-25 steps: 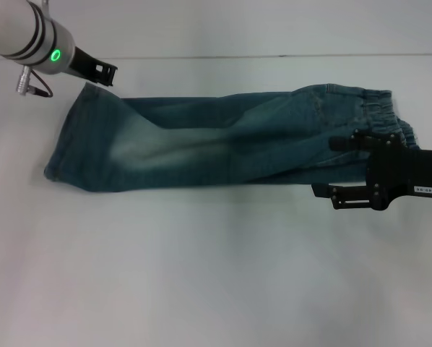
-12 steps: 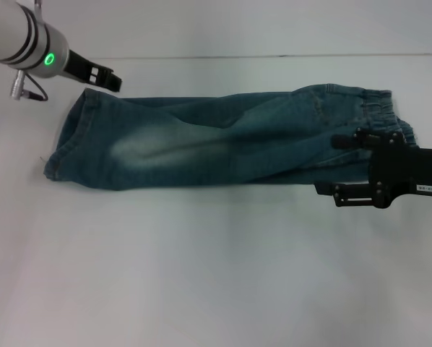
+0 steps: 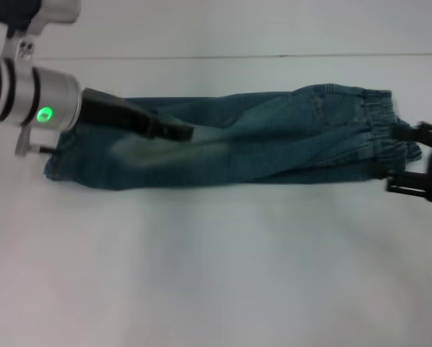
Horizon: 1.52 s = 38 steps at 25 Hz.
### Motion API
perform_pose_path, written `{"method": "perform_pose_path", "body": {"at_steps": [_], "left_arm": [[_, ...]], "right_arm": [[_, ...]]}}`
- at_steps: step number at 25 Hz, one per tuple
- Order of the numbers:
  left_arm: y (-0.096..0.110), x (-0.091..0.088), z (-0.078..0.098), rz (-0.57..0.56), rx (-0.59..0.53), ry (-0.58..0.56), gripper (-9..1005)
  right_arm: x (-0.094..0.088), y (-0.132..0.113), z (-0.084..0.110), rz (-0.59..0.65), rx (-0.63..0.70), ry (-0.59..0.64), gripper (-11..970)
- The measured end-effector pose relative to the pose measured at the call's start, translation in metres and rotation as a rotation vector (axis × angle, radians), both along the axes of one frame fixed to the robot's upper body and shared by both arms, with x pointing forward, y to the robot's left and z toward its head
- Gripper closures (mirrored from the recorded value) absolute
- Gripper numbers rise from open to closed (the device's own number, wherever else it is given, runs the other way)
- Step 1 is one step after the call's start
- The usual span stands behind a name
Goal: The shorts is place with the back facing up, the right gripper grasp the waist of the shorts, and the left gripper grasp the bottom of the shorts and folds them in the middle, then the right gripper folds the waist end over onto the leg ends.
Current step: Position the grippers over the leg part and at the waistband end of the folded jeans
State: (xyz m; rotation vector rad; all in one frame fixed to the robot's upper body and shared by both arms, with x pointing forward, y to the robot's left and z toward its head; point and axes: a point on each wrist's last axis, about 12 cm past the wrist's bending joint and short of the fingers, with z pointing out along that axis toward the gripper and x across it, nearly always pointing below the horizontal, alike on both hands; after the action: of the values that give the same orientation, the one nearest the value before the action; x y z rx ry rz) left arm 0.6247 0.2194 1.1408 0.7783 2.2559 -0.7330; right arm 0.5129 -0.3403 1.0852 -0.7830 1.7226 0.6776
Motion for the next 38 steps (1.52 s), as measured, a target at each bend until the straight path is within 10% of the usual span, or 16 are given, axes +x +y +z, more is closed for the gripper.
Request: {"method": "perform_pose_path", "body": {"at_steps": [16, 38], "left_arm": [[0.001, -0.051, -0.012, -0.344, -0.181, 0.001, 64], [-0.026, -0.058, -0.021, -0.408, -0.176, 0.008, 72]], "right_arm": [[-0.042, -0.035, -0.041, -0.257, -0.043, 0.029, 38], [0.025, -0.015, -0.049, -0.195, -0.29, 0.054, 55]]}}
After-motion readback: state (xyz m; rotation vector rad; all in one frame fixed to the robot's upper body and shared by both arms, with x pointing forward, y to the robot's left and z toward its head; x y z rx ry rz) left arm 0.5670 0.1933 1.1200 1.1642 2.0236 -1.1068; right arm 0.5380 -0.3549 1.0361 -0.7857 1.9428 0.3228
